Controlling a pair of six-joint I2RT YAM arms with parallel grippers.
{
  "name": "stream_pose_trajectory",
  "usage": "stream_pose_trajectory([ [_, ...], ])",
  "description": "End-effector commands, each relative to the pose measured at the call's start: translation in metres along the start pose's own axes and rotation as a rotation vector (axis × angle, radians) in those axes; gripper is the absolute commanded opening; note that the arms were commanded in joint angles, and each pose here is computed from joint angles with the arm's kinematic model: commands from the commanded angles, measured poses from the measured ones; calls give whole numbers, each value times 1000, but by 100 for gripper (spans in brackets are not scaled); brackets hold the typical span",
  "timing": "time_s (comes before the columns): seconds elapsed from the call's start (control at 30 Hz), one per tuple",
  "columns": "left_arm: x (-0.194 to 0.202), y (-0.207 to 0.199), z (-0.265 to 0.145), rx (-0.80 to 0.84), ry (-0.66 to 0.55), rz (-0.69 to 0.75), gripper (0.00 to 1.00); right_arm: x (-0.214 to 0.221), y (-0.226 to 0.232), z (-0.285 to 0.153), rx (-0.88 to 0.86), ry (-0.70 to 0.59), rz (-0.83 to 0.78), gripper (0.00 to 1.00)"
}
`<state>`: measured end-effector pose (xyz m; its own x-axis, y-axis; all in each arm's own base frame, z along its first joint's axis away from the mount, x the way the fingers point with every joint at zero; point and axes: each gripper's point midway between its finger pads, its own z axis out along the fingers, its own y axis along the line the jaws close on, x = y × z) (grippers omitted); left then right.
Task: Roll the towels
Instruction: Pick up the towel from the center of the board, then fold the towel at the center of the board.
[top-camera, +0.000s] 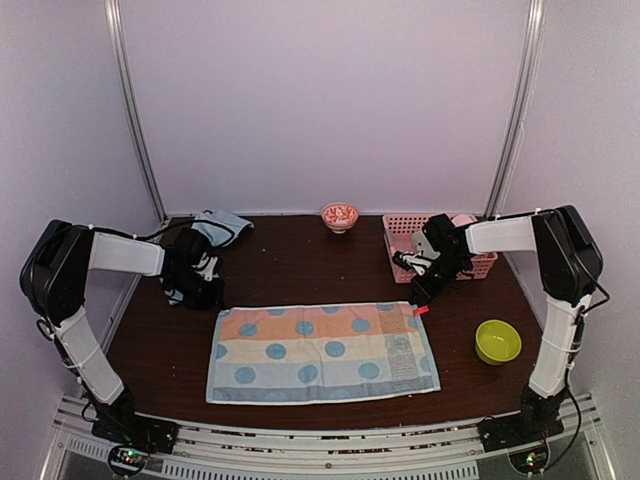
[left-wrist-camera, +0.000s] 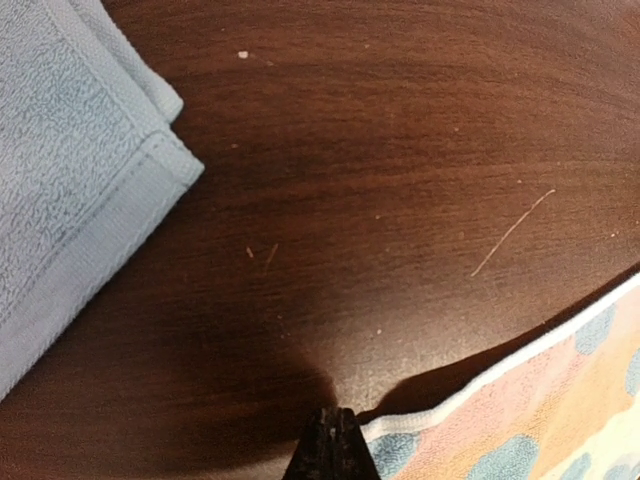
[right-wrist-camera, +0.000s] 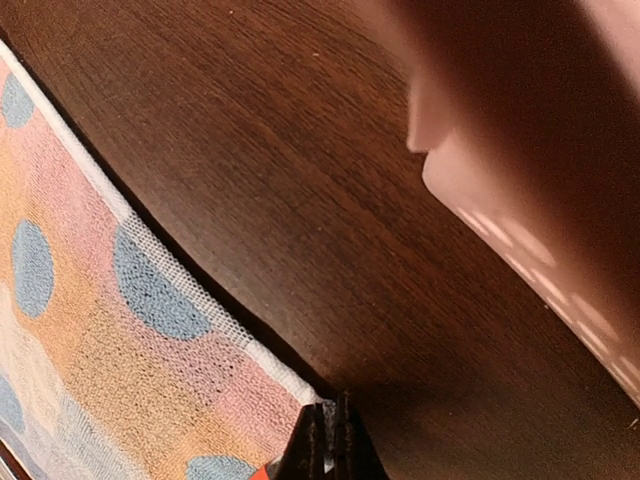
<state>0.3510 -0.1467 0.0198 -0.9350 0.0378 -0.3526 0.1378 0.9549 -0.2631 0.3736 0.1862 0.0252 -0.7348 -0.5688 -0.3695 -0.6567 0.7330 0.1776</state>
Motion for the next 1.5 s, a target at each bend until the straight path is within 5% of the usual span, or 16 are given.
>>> stream_pose_trajectory([
  [0.0,-13,-10,-6,60,-52,40,0,-12,-5,-14,-13,-48,3,0],
  [0.57,-35,-42,-68,184,-234,120,0,-21,-2,-87,30,-244,-76,0],
  [0.97,39,-54,-95,306,-92,102,0,33,42,-102,-59,-212,-308,0],
  [1.47,85,-43,-91,264,93,69,0,85,73,-99,-157,-127,-450,0],
])
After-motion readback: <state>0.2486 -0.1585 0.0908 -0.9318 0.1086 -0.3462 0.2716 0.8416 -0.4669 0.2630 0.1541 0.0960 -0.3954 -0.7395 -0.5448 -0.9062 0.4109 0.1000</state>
